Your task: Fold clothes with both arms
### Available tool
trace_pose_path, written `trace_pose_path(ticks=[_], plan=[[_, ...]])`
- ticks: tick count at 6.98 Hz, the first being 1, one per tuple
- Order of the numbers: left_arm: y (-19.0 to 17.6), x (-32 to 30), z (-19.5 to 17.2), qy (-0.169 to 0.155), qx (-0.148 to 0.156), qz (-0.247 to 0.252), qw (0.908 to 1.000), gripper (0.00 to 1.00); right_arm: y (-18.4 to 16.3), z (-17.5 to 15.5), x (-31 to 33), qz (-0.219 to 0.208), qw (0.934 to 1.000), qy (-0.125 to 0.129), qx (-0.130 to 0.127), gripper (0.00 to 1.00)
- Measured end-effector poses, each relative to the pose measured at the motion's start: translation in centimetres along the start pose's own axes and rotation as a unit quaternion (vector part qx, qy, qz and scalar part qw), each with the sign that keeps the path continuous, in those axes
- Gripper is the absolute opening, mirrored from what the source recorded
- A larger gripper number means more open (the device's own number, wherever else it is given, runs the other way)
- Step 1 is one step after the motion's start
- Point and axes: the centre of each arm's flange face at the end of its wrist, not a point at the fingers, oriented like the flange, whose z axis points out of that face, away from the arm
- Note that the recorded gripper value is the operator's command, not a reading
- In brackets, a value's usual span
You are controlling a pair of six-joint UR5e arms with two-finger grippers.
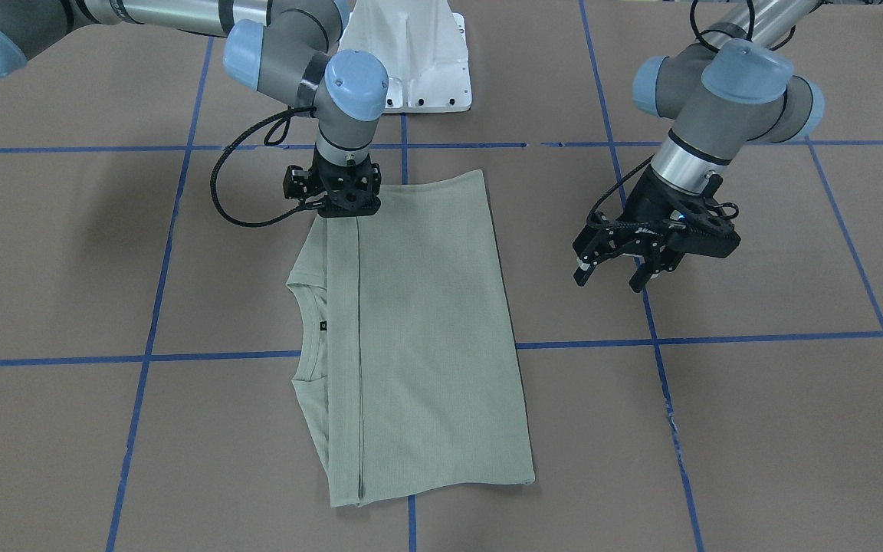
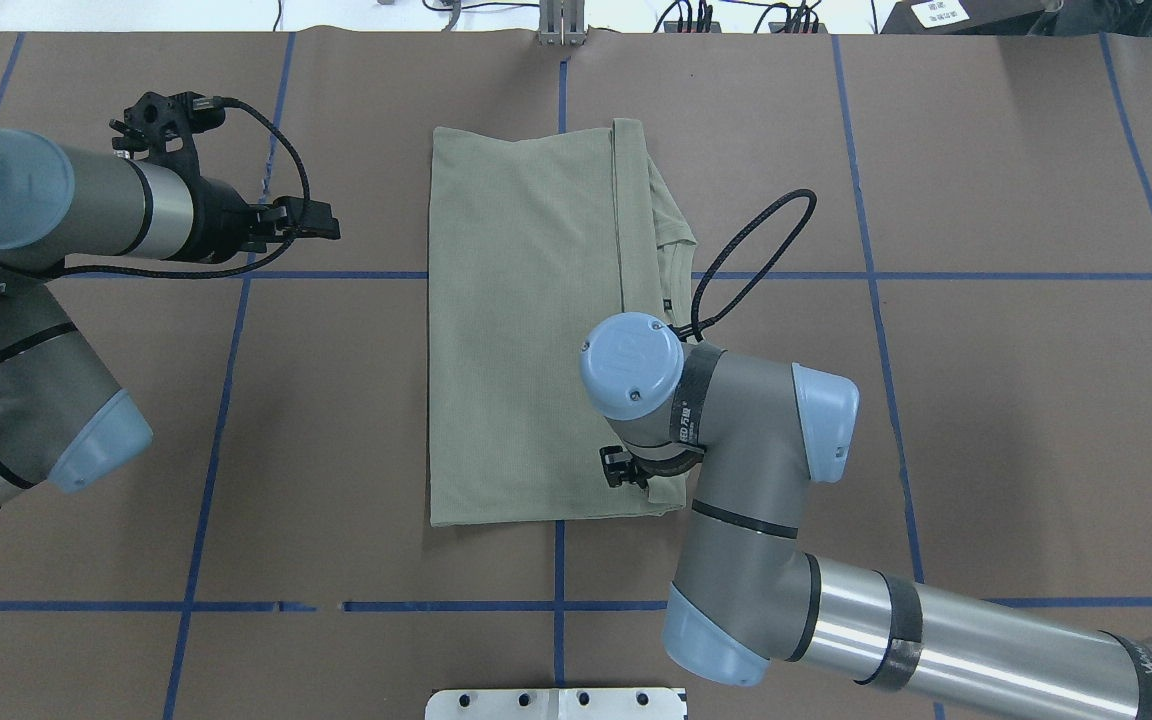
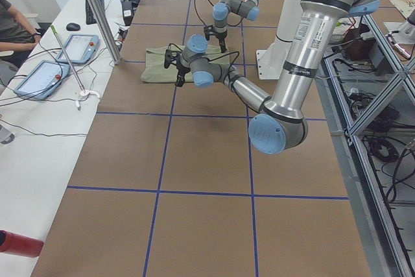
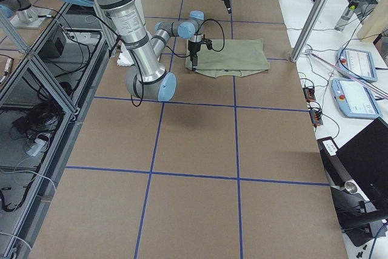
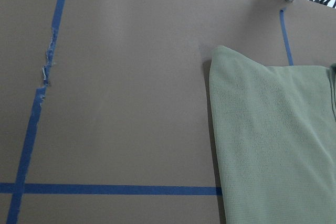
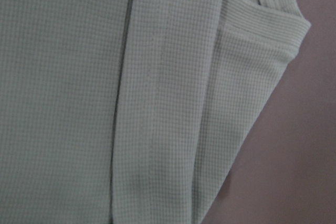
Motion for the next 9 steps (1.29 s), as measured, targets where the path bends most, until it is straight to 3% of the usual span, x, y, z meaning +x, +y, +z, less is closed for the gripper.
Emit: trace_pose_path(ticks=[6,9], plan=[[0.9,1.6,0.2,0.011,-0.007,-0.005,0.9999,1.00,1.6,1.4,9.7,-0.032,0.9994,0.016,0.003,1.00],[1.1,1.8,0.2,0.014,-0.016,-0.003,0.9998,1.00,-0.7,-2.3,10.1,-0.036,0.9987,-0.006,0.035,1.00]])
